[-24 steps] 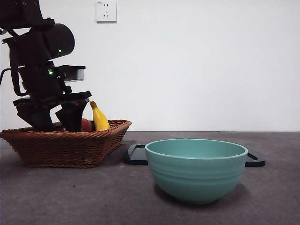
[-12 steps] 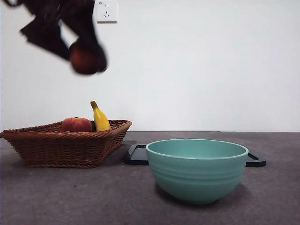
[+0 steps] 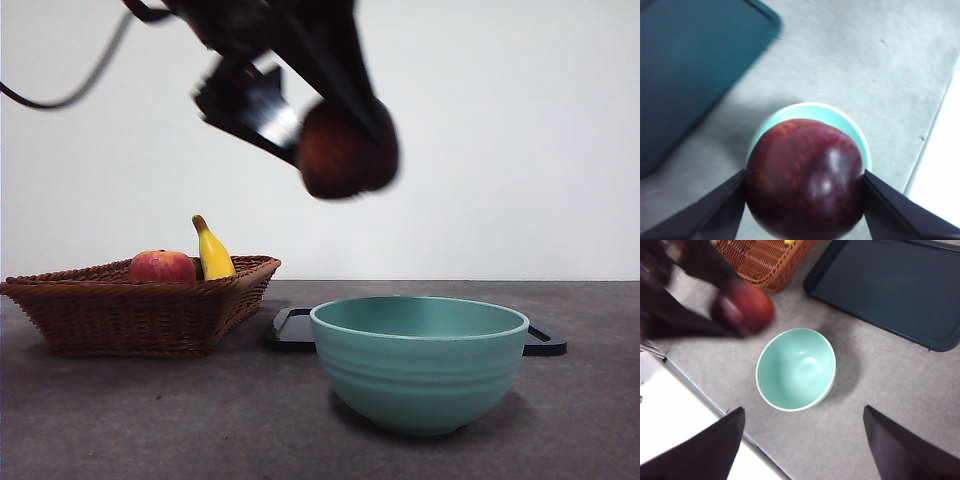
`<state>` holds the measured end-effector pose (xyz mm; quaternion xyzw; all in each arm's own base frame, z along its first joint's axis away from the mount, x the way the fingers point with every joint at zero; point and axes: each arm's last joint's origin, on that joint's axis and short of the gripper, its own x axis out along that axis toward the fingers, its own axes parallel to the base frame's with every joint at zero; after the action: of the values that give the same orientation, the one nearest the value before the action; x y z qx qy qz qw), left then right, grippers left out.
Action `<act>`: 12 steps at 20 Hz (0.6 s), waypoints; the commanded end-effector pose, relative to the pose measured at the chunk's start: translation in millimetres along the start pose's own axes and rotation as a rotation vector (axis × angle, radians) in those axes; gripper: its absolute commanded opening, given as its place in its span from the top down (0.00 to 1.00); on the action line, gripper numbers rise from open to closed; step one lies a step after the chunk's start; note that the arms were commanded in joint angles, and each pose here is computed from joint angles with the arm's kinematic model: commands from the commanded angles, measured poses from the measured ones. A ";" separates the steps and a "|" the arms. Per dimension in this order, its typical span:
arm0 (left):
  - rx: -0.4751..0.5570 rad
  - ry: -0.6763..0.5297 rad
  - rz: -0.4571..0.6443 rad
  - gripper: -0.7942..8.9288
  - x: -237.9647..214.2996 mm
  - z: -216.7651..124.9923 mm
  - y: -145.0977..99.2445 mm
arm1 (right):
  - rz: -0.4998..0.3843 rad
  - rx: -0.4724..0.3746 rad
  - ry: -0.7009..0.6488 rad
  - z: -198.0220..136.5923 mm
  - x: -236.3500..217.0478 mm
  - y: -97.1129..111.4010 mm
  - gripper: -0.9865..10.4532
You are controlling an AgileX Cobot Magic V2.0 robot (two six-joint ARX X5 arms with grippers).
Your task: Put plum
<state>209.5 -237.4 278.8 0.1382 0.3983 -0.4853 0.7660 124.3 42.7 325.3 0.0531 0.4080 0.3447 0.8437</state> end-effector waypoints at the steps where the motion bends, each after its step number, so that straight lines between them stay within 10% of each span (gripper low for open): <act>1: 0.038 0.024 -0.031 0.61 24.4 4.5 -7.7 | -0.001 -0.010 -0.017 4.5 -2.4 1.9 0.58; 12: 0.189 0.170 0.021 0.61 102.4 -13.0 -17.2 | -0.001 -0.010 -0.018 4.5 -2.4 1.9 0.58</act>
<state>210.2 -295.1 199.6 0.2444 0.4206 -0.4902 0.7233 124.3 42.7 325.3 0.0531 0.4080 0.3447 0.8437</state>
